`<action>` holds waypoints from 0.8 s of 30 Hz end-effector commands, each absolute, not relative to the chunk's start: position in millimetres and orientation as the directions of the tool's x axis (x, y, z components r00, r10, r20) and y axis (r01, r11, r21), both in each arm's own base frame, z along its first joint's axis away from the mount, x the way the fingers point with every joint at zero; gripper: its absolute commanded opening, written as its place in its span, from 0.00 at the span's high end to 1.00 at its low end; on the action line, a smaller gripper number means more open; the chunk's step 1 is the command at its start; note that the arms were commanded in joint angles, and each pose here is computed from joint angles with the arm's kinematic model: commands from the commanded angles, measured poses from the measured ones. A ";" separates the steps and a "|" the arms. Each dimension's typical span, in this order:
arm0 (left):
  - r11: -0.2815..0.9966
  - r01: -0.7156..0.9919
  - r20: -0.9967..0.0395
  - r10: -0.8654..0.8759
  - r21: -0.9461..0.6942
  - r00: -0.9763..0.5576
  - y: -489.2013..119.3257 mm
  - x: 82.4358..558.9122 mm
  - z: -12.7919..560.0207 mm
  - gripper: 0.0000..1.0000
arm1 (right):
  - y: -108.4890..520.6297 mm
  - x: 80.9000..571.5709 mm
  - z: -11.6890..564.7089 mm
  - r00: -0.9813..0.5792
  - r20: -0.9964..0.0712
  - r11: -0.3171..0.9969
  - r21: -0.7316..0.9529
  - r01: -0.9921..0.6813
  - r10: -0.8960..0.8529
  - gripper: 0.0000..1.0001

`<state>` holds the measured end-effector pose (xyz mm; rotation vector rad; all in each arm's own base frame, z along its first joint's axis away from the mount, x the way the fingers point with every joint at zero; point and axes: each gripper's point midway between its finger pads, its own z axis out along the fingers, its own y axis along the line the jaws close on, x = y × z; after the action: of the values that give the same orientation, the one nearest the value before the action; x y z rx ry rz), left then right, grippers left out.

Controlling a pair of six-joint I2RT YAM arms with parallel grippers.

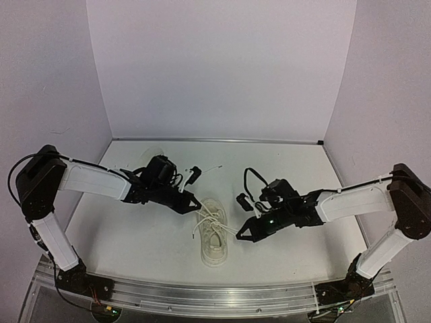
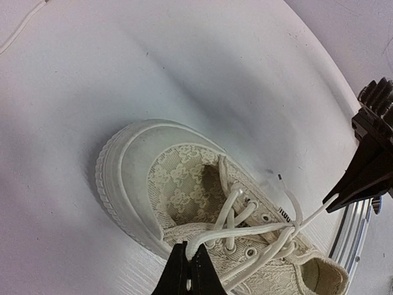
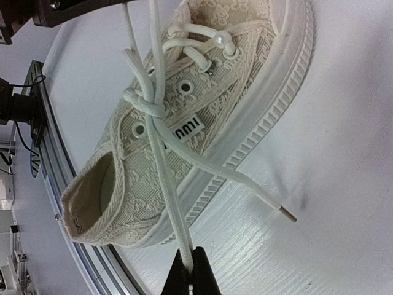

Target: Tie the shoes

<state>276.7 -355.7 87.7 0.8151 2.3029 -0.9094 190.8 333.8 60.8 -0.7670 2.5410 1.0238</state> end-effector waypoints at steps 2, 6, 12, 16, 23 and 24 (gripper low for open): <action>0.686 0.642 -0.730 0.237 -0.341 -0.641 -331.0 311.0 114.0 1.00 | 304.3 171.3 31.3 -0.866 -0.342 0.680 0.537 -0.498 -0.365 1.00; 0.698 0.632 -0.728 0.233 -0.337 -0.645 -325.0 313.7 113.1 1.00 | 296.2 165.1 24.8 -0.873 -0.328 0.691 0.535 -0.487 -0.361 1.00; 0.705 0.624 -0.720 0.234 -0.337 -0.653 -321.3 315.4 108.7 1.00 | 290.7 162.0 18.2 -0.878 -0.317 0.702 0.528 -0.478 -0.359 1.00; 0.709 0.617 -0.718 0.226 -0.341 -0.658 -319.5 317.7 108.5 1.00 | 290.6 162.5 15.8 -0.879 -0.313 0.706 0.526 -0.475 -0.358 1.00; 0.686 0.625 -0.728 0.202 -0.372 -0.655 -320.4 313.2 123.8 1.00 | 292.2 189.7 33.1 -0.884 -0.355 0.716 0.527 -0.457 -0.303 1.00; 0.685 0.623 -0.728 0.196 -0.378 -0.657 -319.0 311.0 124.9 1.00 | 291.0 196.1 35.9 -0.884 -0.364 0.722 0.522 -0.454 -0.294 1.00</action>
<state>274.4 -350.1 95.4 0.7949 2.2932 -0.9341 196.3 323.4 56.7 -0.6654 2.5034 1.0425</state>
